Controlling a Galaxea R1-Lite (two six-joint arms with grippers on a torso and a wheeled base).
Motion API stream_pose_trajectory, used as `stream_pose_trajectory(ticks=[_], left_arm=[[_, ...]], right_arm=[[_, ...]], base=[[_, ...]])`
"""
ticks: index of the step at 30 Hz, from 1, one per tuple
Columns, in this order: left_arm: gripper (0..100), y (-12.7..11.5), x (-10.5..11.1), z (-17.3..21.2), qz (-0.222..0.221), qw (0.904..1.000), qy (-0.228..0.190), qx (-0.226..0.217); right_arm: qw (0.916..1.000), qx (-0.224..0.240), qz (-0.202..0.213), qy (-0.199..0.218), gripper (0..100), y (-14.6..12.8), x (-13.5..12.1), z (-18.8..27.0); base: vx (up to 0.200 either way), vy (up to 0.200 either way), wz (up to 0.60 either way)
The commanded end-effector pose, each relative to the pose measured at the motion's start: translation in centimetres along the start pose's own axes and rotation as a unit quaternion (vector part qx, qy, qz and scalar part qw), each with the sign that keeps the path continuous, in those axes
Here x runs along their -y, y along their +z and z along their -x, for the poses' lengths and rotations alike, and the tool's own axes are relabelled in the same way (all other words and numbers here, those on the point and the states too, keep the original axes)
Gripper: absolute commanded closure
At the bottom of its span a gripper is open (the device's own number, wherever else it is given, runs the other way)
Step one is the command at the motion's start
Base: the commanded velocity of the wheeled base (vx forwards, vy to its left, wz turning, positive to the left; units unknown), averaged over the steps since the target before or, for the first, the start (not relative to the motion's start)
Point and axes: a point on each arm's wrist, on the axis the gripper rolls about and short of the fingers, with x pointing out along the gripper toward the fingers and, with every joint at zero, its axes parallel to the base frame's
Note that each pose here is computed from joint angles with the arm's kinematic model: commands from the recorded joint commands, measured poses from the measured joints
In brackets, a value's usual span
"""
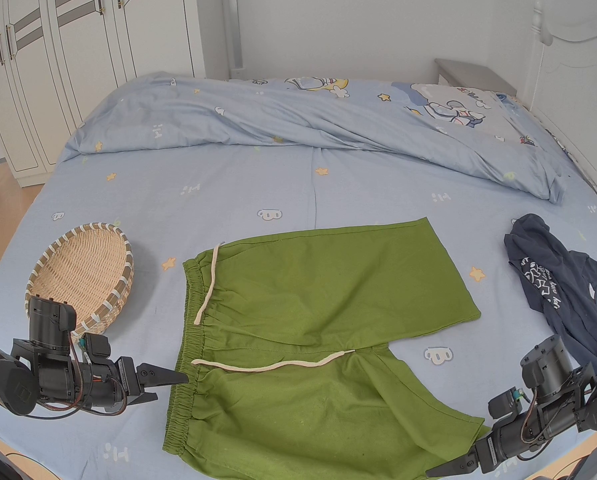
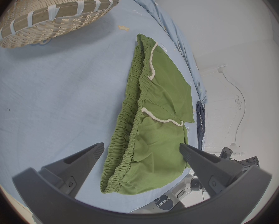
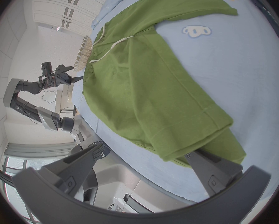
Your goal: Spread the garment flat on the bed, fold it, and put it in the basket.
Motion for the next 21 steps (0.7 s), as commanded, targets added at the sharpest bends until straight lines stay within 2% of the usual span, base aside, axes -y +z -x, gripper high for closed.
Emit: stream_pose_trajectory(ticks=[1, 8, 10, 21], left_arm=[[0, 0.0, 0.0, 0.0, 0.000, 1.0000, 0.000, 0.000], [0, 0.0, 0.0, 0.0, 0.000, 1.0000, 0.000, -0.001], [0, 0.0, 0.0, 0.0, 0.000, 1.0000, 0.000, 0.000], [0, 0.0, 0.0, 0.0, 0.000, 1.0000, 0.000, 0.000]], right_arm=[[0.9991, 0.040, -0.010, -0.011, 0, 0.1, 0.3, 1.4], [0.9980, 0.060, -0.012, -0.016, 0, 0.3, 0.4, 2.0], [0.9962, 0.084, -0.014, -0.018, 0, 0.7, 0.4, 2.6], [0.9949, 0.094, -0.023, -0.025, 0, 0.2, 0.2, 3.7]], base=[[0.000, 0.000, 0.00], [0.000, 0.000, 0.00], [0.000, 0.000, 0.00], [0.000, 0.000, 0.00]])
